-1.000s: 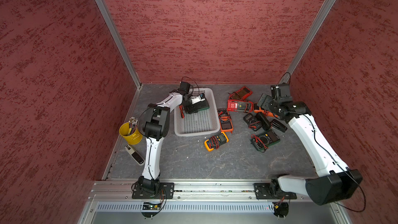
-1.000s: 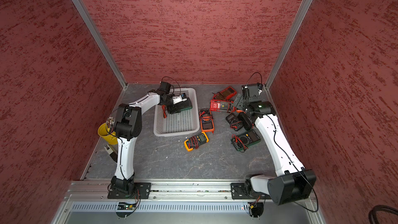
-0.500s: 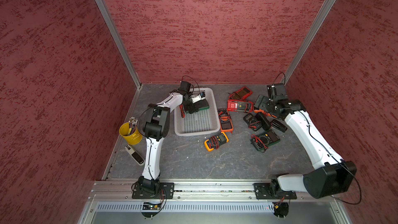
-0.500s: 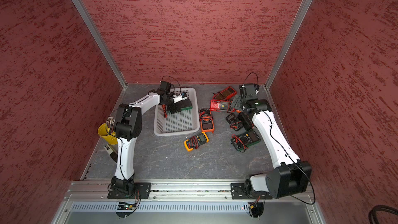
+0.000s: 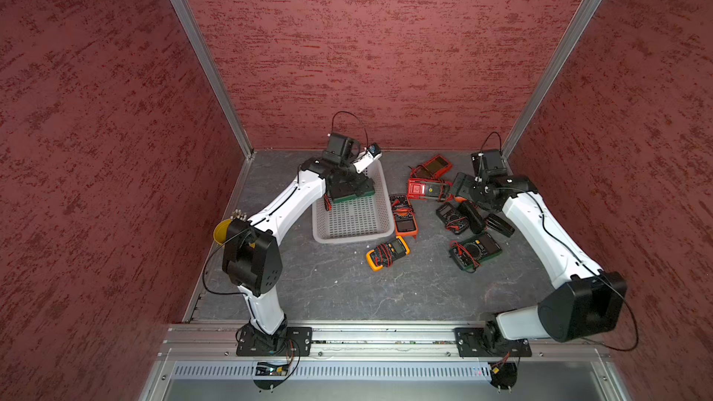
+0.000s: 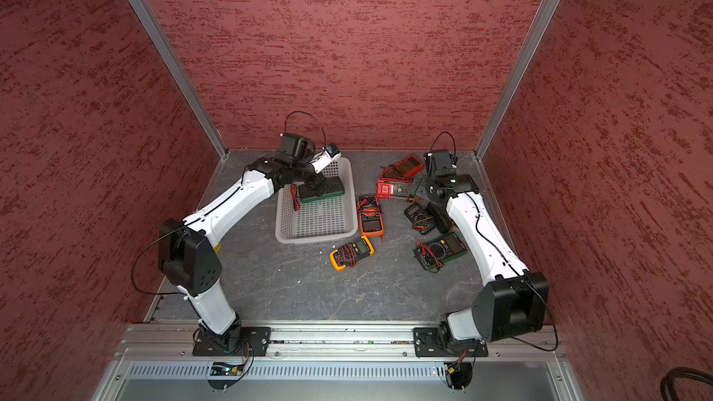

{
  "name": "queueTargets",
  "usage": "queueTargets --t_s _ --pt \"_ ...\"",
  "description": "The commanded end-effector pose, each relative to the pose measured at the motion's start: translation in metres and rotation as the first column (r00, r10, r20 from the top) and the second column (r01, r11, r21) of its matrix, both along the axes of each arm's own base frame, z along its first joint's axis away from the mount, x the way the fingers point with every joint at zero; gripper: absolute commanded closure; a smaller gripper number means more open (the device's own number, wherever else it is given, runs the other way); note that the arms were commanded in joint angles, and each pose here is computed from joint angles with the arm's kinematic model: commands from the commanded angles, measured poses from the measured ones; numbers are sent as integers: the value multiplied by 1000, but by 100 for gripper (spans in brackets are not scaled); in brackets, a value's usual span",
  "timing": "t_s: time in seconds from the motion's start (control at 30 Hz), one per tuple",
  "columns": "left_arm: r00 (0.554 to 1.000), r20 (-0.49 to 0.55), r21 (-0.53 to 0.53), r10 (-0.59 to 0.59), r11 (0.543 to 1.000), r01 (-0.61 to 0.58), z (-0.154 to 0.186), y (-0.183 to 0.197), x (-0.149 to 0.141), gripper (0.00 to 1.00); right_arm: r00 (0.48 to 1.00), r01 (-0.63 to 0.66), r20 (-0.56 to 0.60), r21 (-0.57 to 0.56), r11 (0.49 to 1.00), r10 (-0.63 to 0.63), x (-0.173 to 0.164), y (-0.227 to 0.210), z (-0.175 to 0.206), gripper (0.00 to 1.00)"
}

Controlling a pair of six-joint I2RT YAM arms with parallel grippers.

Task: Put the multimeter into the basket
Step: Place the multimeter in the basket, then pick up the multimeter from the center of the board.

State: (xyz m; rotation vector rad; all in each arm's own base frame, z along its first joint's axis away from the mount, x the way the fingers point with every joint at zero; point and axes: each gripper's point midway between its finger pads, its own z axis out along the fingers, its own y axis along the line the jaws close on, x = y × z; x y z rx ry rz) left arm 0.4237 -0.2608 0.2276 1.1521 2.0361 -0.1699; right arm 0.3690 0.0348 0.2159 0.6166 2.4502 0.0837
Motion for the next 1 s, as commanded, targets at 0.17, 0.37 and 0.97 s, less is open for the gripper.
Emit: queueTargets --t_s 0.17,0.37,0.97 --pt "945 -313 76 95 994 -75 -43 -45 -110 0 988 90 -124 -23 996 -93 -22 -19 -29 1" --pt "896 -436 116 89 992 -42 -64 -65 -172 3 983 123 -139 -2 992 -122 -28 -34 -39 1" --pt "921 -271 171 281 955 -241 -132 -40 -215 1 995 60 -78 42 997 -57 -43 -27 -37 1"
